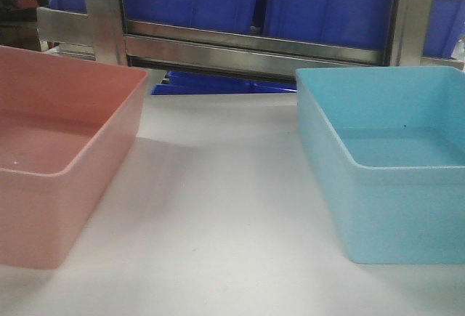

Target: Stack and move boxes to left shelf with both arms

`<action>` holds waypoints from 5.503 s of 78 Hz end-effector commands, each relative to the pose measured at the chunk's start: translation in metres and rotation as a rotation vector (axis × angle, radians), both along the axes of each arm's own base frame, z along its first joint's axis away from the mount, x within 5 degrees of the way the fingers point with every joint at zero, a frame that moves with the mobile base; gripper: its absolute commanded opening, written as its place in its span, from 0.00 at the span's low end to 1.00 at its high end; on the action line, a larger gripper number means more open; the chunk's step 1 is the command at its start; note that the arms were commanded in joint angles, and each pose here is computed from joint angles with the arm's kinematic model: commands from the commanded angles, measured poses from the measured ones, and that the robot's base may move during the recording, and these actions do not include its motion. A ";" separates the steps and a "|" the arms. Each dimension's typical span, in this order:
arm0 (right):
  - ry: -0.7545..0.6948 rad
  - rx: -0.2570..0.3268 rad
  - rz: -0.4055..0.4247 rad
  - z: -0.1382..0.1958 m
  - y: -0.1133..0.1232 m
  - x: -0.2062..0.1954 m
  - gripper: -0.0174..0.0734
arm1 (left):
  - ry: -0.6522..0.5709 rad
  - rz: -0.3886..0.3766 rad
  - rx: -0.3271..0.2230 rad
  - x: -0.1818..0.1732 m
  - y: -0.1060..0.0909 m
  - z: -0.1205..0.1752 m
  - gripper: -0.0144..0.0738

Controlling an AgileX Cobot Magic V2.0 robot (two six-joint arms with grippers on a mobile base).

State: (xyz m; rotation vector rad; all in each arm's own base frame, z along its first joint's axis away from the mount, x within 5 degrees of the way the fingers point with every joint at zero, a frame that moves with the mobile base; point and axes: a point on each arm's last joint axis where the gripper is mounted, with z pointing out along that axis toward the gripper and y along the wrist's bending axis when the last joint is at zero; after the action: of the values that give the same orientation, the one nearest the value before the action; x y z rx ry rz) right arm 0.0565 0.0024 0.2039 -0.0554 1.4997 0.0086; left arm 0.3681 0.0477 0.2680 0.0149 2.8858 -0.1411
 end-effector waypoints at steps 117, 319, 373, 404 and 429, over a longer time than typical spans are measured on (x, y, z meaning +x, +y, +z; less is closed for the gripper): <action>-0.136 -0.012 0.007 0.017 0.001 -0.004 0.25 | -0.046 -0.016 -0.349 -0.058 -0.194 -0.011 0.16; -0.152 -0.007 0.008 0.019 0.001 -0.004 0.25 | -1.459 -0.040 -0.234 -0.284 -0.069 0.064 0.54; 0.664 0.098 -0.034 0.096 0.004 0.095 0.25 | -1.459 -0.040 -0.234 -0.284 -0.069 0.064 0.54; 0.947 -0.003 -0.104 0.110 -0.024 0.211 0.71 | -1.459 -0.040 -0.234 -0.284 -0.069 0.064 0.54; 1.135 -0.011 -0.130 0.091 -0.054 0.296 0.71 | -1.459 -0.040 -0.234 -0.284 -0.069 0.064 0.54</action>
State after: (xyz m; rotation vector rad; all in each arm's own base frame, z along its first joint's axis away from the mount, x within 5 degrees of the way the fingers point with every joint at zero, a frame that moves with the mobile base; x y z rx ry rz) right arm 0.3402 -0.0443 0.2775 0.0777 2.6858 -0.0576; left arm 0.0850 -0.0244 0.3169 0.1202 1.4931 -0.3196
